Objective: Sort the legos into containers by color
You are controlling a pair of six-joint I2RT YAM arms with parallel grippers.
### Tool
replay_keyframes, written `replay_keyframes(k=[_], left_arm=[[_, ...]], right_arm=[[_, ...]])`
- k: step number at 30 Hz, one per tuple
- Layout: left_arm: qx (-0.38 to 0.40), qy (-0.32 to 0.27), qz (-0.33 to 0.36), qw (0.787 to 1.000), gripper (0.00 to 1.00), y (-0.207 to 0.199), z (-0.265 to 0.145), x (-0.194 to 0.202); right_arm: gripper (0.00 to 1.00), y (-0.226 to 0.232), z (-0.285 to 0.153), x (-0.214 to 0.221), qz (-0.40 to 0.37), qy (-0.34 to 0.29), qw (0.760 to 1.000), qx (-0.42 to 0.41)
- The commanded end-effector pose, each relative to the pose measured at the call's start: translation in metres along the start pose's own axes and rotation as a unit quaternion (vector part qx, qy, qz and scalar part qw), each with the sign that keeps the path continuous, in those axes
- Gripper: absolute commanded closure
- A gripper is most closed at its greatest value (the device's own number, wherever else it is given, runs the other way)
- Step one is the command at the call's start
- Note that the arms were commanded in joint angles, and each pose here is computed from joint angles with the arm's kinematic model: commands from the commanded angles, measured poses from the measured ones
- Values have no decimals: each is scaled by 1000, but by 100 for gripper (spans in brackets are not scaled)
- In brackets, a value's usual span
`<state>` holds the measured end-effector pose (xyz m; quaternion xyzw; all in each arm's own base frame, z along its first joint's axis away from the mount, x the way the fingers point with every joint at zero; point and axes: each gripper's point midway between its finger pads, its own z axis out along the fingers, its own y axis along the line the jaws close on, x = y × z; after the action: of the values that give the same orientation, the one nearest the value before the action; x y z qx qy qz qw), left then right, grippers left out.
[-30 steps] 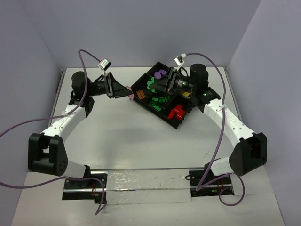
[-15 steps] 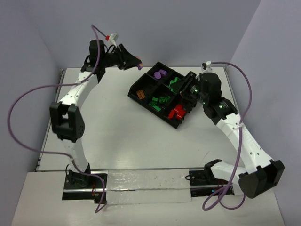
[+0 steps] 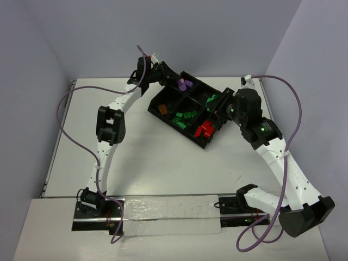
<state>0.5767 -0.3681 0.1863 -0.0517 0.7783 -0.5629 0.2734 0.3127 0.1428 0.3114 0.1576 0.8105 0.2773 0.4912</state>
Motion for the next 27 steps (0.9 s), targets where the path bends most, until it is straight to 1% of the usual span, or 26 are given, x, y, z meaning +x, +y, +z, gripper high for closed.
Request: replay_keyframes(k=[1, 5, 8, 9, 10, 11, 12, 14, 15, 16, 18, 21, 27], left_arm=[[56, -80, 11, 995, 100, -30, 18, -30], [56, -97, 11, 994, 100, -25, 33, -27], [40, -118, -4, 992, 99, -8, 43, -29], [38, -117, -12, 992, 92, -2, 45, -26], [38, -115, -12, 993, 81, -2, 47, -24], [35, -112, -8, 993, 68, -1, 48, -21], [33, -110, -4, 993, 58, -1, 49, -19], [35, -110, 0, 993, 42, -1, 49, -18], [40, -109, 2, 993, 32, -3, 48, -19], [44, -108, 4, 993, 26, -6, 48, -20], [48, -109, 9, 993, 20, -9, 46, -22], [55, -106, 19, 993, 17, -19, 41, -25], [71, -107, 45, 991, 18, -54, 21, -32]], right_arm=[[100, 6, -9, -14, -12, -16, 1000, -1], [100, 4, -7, -9, -12, -5, 1000, 0], [100, 5, -5, -6, -11, 2, 1000, -1], [100, 4, -4, -5, -15, 5, 1000, -1], [100, 5, -4, -4, -19, 7, 1000, -2], [100, 4, -4, -4, -25, 9, 1000, 0], [100, 3, -4, -4, -28, 10, 1000, 2], [100, 3, -3, -4, -30, 11, 999, 3], [100, 3, -1, -4, -31, 14, 999, 3], [100, 4, 0, -3, -31, 16, 999, 2], [100, 7, 4, -2, -33, 24, 999, -2], [100, 8, 6, -2, -34, 27, 999, -4], [100, 9, 7, 1, -30, 29, 999, -10]])
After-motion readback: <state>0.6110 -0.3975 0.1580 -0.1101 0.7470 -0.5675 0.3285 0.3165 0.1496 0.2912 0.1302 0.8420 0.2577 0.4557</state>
